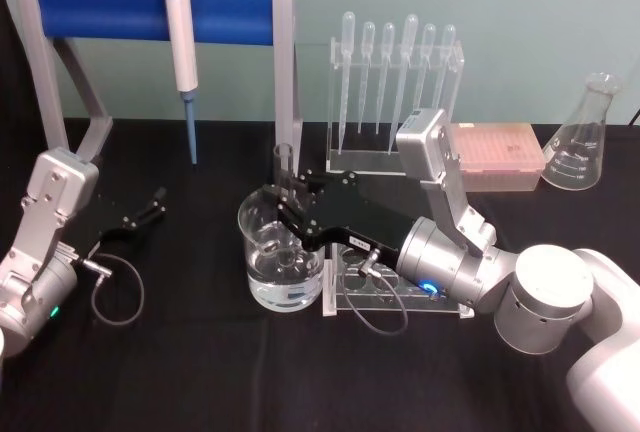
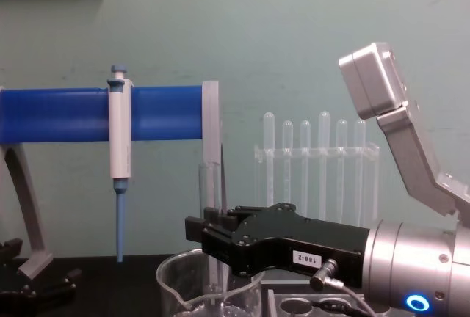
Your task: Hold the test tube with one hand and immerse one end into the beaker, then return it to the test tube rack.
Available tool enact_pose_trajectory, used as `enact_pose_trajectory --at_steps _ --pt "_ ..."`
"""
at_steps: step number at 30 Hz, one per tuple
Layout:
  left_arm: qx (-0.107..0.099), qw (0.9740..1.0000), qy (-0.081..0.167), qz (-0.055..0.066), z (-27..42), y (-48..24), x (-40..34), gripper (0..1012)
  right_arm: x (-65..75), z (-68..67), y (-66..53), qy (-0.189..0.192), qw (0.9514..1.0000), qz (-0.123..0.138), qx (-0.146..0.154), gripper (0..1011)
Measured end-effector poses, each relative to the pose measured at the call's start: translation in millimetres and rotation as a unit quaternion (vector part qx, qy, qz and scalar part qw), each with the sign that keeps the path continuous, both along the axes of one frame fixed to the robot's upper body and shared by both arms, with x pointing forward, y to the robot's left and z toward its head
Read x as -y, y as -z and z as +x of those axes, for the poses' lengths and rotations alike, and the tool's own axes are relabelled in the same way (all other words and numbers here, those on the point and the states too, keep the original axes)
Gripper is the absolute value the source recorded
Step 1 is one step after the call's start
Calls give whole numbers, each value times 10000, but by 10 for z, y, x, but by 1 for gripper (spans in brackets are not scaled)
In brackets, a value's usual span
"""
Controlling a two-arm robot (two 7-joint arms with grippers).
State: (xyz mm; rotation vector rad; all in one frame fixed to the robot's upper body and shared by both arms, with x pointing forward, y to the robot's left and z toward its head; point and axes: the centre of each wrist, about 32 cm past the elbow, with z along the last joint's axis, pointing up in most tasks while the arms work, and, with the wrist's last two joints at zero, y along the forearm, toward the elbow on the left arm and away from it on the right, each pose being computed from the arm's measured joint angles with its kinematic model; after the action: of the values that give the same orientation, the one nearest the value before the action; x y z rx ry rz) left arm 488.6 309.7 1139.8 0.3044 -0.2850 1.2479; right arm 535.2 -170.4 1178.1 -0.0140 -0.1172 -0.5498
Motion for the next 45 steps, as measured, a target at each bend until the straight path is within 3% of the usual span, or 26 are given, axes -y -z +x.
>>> enact_pose_trajectory --at_steps 36,40,45 --pt "0 10000 0 0 0 0 0 1000 0 -1 -2 0 10000 2 2 227" --pt "0 10000 0 0 0 0 0 1000 7 -24 -86 -8 9999 44 109 226" --pt "0 10000 0 0 0 0 0 1000 11 -62 -300 -22 9994 101 338 227"
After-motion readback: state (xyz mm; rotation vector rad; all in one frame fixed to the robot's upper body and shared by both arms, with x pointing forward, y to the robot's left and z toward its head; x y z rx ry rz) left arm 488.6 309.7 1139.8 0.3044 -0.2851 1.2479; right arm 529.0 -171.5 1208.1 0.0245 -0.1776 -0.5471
